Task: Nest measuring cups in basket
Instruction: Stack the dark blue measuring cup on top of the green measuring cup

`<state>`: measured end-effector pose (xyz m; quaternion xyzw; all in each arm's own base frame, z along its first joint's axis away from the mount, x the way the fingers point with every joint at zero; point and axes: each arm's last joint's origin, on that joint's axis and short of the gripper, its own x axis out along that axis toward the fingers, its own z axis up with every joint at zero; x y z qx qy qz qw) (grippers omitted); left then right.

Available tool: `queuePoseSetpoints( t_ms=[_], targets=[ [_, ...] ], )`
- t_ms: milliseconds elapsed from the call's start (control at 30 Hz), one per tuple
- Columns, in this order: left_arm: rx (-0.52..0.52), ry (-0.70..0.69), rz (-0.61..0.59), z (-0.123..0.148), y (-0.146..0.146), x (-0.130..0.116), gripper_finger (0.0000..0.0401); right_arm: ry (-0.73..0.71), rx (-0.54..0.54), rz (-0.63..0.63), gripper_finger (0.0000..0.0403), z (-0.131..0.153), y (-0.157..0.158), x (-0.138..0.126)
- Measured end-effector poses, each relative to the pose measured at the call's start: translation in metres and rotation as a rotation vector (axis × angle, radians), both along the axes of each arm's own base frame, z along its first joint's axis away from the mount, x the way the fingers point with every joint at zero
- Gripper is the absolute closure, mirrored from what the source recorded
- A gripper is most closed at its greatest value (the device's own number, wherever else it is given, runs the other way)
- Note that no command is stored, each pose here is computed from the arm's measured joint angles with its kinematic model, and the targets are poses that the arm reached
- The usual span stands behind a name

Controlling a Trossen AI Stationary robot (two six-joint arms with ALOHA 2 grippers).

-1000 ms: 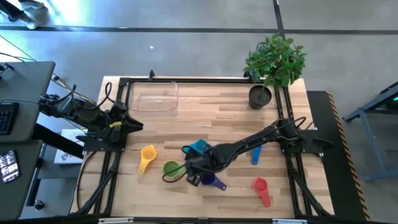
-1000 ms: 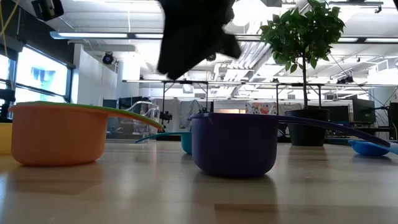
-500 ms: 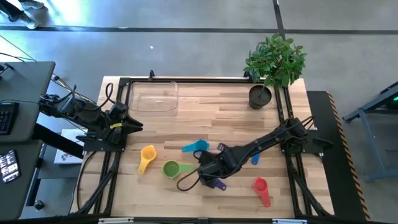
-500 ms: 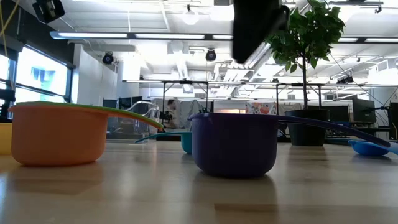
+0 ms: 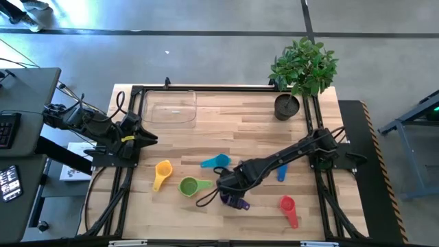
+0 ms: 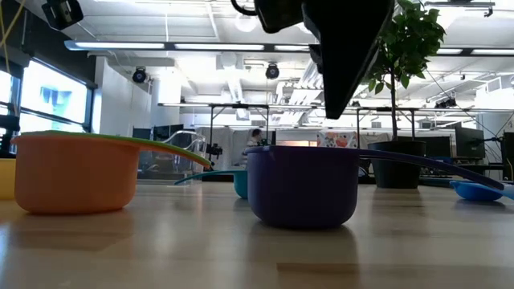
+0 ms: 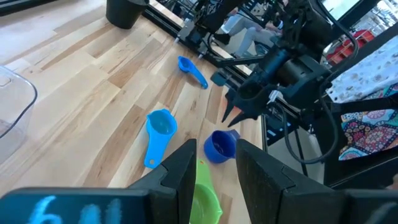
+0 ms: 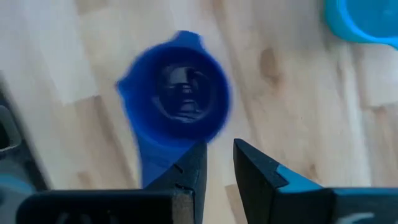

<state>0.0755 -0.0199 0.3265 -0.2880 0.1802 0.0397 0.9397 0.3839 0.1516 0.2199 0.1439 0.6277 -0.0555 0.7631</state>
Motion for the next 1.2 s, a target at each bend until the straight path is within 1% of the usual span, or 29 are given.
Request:
queuePoseSetpoints(
  t_ms=[233, 433, 633, 767, 900, 1200],
  targets=[
    [0.001, 0.0, 0.003, 0.0, 0.0, 0.0, 0.03, -0.001, 0.001, -0.009, 0.0332, 0.0, -0.007, 0.003],
    [0.002, -0.001, 0.006, 0.0, 0.0, 0.0, 0.03, -0.018, 0.008, -0.005, 0.0332, -0.008, -0.006, 0.009],
    [0.003, -0.001, 0.009, 0.0, 0.0, 0.0, 0.03, -0.007, 0.008, -0.003, 0.0332, -0.018, -0.005, 0.013],
    [0.004, -0.001, 0.012, 0.0, 0.0, 0.0, 0.03, -0.007, -0.026, -0.022, 0.0332, -0.022, -0.007, 0.015],
    [0.007, -0.002, 0.019, 0.0, 0.001, 0.0, 0.03, -0.02, -0.014, -0.024, 0.0332, -0.024, -0.009, 0.019],
    [0.007, -0.003, 0.025, 0.0, 0.001, 0.0, 0.03, 0.023, -0.013, -0.023, 0.0332, -0.037, -0.008, 0.02]
  ],
)
